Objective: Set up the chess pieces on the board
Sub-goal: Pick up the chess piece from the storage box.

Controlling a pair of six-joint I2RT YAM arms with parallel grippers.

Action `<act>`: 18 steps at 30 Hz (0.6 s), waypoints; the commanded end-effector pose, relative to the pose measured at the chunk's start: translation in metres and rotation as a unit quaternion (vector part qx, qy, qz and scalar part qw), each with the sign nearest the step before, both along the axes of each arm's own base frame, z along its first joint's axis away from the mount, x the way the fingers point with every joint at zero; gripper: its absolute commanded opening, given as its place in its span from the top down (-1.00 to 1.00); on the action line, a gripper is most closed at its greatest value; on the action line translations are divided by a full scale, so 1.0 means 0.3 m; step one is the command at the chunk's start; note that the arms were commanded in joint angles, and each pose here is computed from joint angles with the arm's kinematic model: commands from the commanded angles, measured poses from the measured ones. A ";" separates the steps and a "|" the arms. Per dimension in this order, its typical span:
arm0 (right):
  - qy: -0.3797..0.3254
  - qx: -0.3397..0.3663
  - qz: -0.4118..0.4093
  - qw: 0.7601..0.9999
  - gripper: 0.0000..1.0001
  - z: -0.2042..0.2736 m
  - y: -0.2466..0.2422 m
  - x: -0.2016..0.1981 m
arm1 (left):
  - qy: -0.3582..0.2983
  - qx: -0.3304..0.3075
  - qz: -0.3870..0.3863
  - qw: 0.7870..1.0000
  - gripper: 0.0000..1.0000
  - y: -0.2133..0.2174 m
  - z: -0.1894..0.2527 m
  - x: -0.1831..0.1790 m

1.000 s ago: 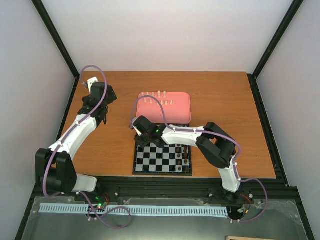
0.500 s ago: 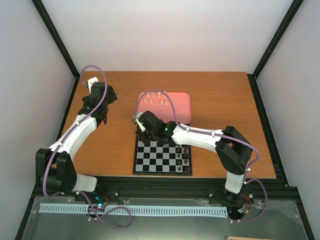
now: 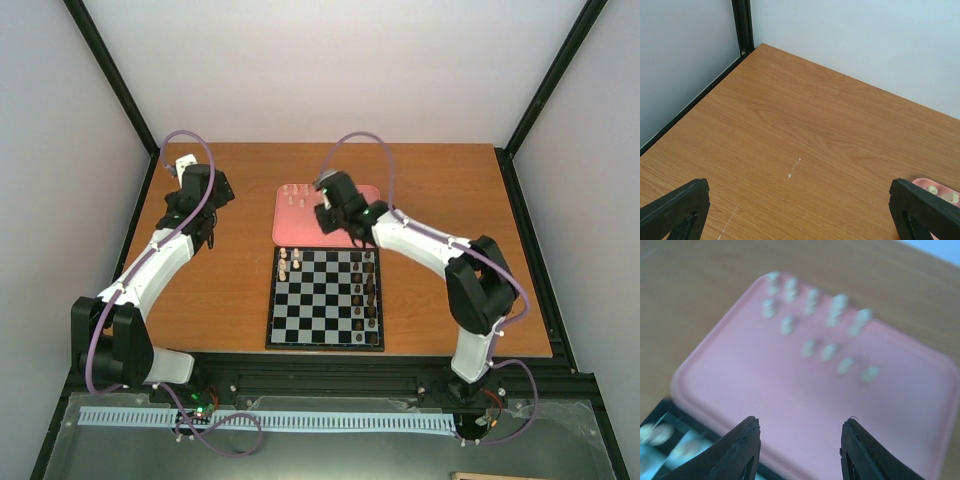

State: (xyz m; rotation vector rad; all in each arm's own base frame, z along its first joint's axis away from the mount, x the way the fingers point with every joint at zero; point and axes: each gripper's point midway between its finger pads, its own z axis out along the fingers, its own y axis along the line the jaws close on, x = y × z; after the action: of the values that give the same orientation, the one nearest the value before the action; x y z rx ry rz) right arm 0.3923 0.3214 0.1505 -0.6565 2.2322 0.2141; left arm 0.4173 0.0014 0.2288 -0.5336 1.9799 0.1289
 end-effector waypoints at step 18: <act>0.083 -0.006 -0.083 0.993 0.28 -0.296 -0.187 0.392 | -0.017 0.009 0.004 1.000 -0.99 -0.005 0.061 0.030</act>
State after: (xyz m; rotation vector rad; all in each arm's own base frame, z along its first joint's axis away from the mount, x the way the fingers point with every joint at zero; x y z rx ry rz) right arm 0.4963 0.2636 0.0503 -0.4894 2.4646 0.1394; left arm 0.4178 0.0013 0.2293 -0.5336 1.9779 0.1358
